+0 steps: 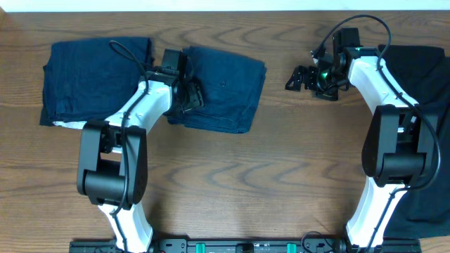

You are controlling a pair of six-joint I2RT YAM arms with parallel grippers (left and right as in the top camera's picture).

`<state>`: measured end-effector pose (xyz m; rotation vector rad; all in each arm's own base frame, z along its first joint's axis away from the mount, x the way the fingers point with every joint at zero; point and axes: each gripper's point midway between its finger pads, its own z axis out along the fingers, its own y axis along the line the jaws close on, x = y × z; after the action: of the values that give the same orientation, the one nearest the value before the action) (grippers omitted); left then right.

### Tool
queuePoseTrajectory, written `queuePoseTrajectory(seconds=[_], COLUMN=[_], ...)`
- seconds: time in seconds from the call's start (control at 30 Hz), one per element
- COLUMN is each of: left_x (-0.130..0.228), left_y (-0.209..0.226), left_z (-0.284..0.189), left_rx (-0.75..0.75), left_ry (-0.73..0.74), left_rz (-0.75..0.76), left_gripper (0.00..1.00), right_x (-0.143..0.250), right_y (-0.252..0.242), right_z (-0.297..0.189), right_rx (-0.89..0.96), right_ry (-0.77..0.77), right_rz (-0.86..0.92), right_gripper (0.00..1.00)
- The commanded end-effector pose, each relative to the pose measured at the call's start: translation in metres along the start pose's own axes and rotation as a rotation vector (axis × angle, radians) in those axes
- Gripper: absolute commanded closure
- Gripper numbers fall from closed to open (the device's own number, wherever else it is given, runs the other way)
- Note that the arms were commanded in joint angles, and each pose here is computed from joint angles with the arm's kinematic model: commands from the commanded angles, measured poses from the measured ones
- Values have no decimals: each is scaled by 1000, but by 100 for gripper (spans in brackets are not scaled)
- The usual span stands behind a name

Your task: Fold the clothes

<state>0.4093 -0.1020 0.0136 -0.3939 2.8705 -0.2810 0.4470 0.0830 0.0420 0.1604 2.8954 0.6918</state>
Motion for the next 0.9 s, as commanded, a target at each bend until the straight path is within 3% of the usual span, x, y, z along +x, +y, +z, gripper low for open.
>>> queuePoseTrajectory(seconds=[0.0,0.2,0.3,0.43,0.53,0.67,0.73,0.77,0.8,0.87], left_x=[14,20,24,26,26,26,24,21,18,10], left_y=[4,7,1,-5,-5,-5,-6,-7,-9,-15], left_z=[22,30,30,29,29,29,28,26,22,8], left_rx=[-12,-22,12,48,48,48,51,55,61,73], left_ry=[61,85,110,124,123,123,118,111,101,77], left_rz=[-11,-24,-26,-27,-27,-27,-25,-17,-2,27], left_gripper=[28,32,59,86,91,90,83,72,54,38], right_x=[-6,-6,-6,-6,-7,-6,-6,-6,-6,-6], right_y=[7,7,7,7,7,7,7,7,7,7], right_z=[-10,-10,-10,-10,-10,-10,-10,-10,-10,-10], right_rx=[-2,-2,-2,-2,-2,-2,-2,-2,-2,-2], right_ry=[-29,-29,-29,-29,-29,-29,-29,-29,-29,-29], right_rz=[-31,-31,-31,-31,-31,-31,-31,-31,-31,-31], right_gripper=[1,1,1,1,1,1,1,1,1,1])
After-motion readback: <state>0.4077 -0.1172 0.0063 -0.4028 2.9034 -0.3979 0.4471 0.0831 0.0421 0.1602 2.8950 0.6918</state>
